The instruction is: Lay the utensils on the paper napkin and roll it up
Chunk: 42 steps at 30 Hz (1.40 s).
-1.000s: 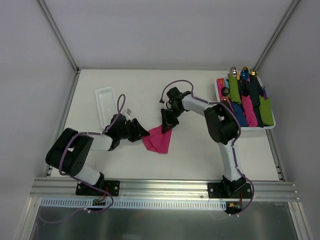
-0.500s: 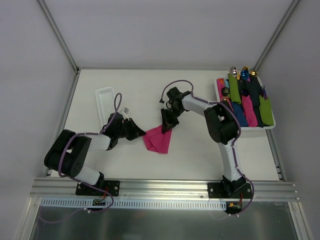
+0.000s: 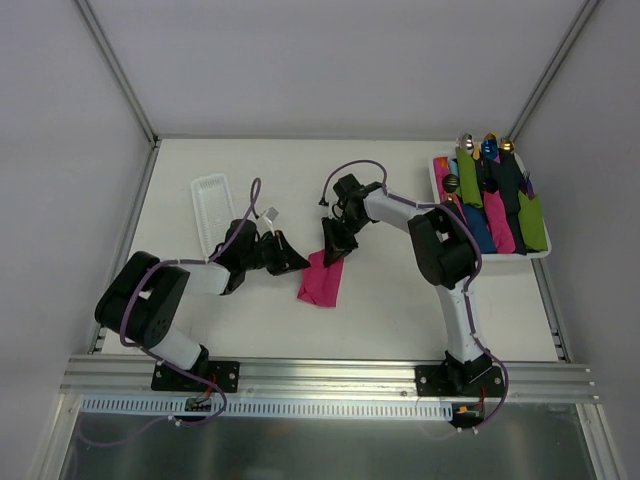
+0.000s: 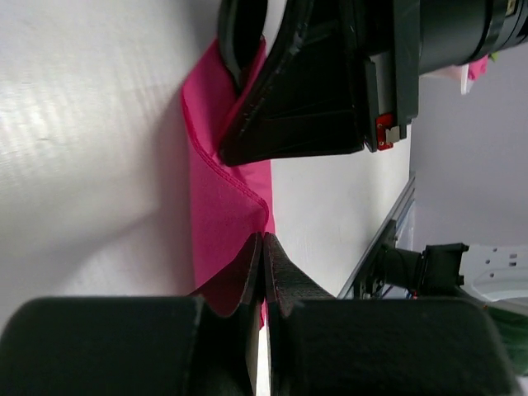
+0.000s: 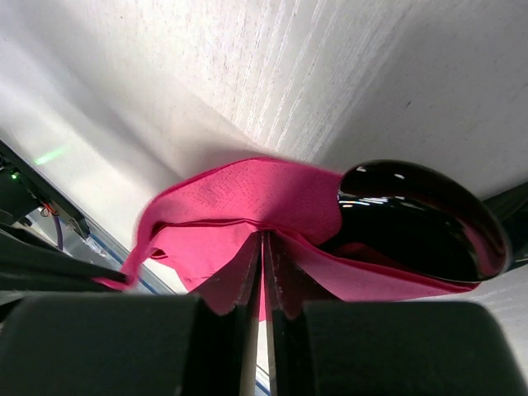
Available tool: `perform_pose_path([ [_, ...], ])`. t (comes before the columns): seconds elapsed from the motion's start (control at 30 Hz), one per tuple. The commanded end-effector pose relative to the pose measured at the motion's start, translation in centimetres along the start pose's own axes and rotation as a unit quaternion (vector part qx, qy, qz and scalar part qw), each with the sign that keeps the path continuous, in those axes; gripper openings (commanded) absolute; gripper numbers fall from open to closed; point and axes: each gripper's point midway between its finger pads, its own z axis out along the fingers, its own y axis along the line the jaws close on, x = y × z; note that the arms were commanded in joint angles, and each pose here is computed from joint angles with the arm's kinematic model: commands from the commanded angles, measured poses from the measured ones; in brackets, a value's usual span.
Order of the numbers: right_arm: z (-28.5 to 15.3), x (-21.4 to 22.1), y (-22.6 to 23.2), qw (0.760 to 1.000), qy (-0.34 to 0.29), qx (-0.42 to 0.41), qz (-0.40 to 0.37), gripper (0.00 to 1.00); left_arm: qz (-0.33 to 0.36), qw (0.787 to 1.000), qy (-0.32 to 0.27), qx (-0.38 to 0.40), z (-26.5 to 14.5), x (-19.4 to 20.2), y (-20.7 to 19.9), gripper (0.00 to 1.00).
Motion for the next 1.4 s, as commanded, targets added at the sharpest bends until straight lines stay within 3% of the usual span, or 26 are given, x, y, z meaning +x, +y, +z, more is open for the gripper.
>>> perform_pose_path([
  [0.0,0.5,0.3,-2.2,0.999,0.007,0.047,0.0,0.07,0.031,0.999,0.02,0.026,1.5,0.6,-1.5,0.0],
  [0.33,0.5,0.3,-2.1,0.999,0.007,0.043,0.001,0.07,-0.062,0.993,0.042,-0.086,3.6,4.6,3.9,0.0],
  [0.63,-1.7,-0.7,-0.2,0.999,-0.021,0.018,-0.03,0.1,-0.091,0.975,0.032,-0.199,2.9,4.9,8.0,0.0],
  [0.83,-5.4,-1.7,1.9,0.995,-0.057,-0.072,-0.037,0.18,-0.096,0.968,0.039,-0.229,2.7,5.3,9.0,0.0],
  [1.0,-8.4,-2.8,2.8,0.976,-0.119,-0.181,-0.016,0.2,-0.102,0.966,0.039,-0.234,2.7,5.4,9.3,0.0],
  [1.2,-8.0,-2.6,2.3,0.957,-0.17,-0.23,0.045,0.15,-0.104,0.965,0.037,-0.24,2.6,5.4,9.5,0.0],
  [1.37,-6.5,-3.3,1.7,0.946,-0.177,-0.257,0.091,0.12,-0.106,0.964,0.037,-0.241,2.5,5.3,9.6,0.0],
])
